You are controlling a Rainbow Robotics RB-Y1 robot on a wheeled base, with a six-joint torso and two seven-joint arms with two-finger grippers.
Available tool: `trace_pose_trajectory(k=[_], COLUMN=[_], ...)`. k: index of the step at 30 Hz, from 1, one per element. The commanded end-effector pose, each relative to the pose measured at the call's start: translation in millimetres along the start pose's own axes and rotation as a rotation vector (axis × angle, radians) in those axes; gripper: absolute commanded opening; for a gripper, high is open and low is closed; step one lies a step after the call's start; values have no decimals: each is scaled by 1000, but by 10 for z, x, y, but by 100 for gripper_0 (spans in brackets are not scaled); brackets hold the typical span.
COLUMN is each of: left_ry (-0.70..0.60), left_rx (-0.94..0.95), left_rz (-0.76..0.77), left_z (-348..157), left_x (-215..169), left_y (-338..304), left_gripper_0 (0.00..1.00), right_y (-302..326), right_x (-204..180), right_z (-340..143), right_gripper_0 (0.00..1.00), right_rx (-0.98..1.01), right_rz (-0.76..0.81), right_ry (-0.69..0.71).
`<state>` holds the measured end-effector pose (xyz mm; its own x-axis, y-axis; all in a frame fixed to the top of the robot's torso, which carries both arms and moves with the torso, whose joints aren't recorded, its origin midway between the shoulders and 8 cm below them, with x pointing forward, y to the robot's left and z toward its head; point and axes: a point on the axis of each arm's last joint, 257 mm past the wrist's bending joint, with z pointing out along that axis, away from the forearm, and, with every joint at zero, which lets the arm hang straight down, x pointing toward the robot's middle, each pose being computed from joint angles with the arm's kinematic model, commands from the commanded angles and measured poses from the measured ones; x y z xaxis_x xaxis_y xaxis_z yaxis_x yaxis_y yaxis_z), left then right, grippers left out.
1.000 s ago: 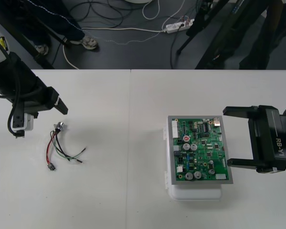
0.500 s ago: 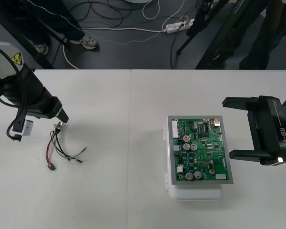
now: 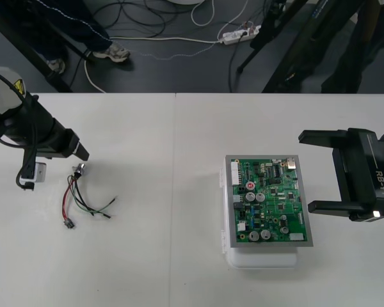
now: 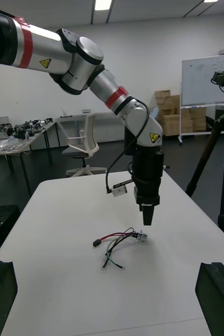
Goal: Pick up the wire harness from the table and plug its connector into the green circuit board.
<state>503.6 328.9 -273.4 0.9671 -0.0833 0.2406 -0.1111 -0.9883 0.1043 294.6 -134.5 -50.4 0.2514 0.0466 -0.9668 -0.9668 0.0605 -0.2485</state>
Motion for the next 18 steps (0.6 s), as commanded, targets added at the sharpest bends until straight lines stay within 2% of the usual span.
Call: trace_pose_trajectory(k=[1,18], left_ry=[53,35], left_rx=[-32,-67], left_rz=[-4,-31], left_z=[163,524], left_x=[143,61], left_y=[7,55], left_gripper_0=[100,100], right_y=[24,25], right_x=[-71,-63], right_z=[45,43], right_gripper_0=[100,100], right_rx=[-33,-32], right_rz=[13,18], right_ry=[1,3])
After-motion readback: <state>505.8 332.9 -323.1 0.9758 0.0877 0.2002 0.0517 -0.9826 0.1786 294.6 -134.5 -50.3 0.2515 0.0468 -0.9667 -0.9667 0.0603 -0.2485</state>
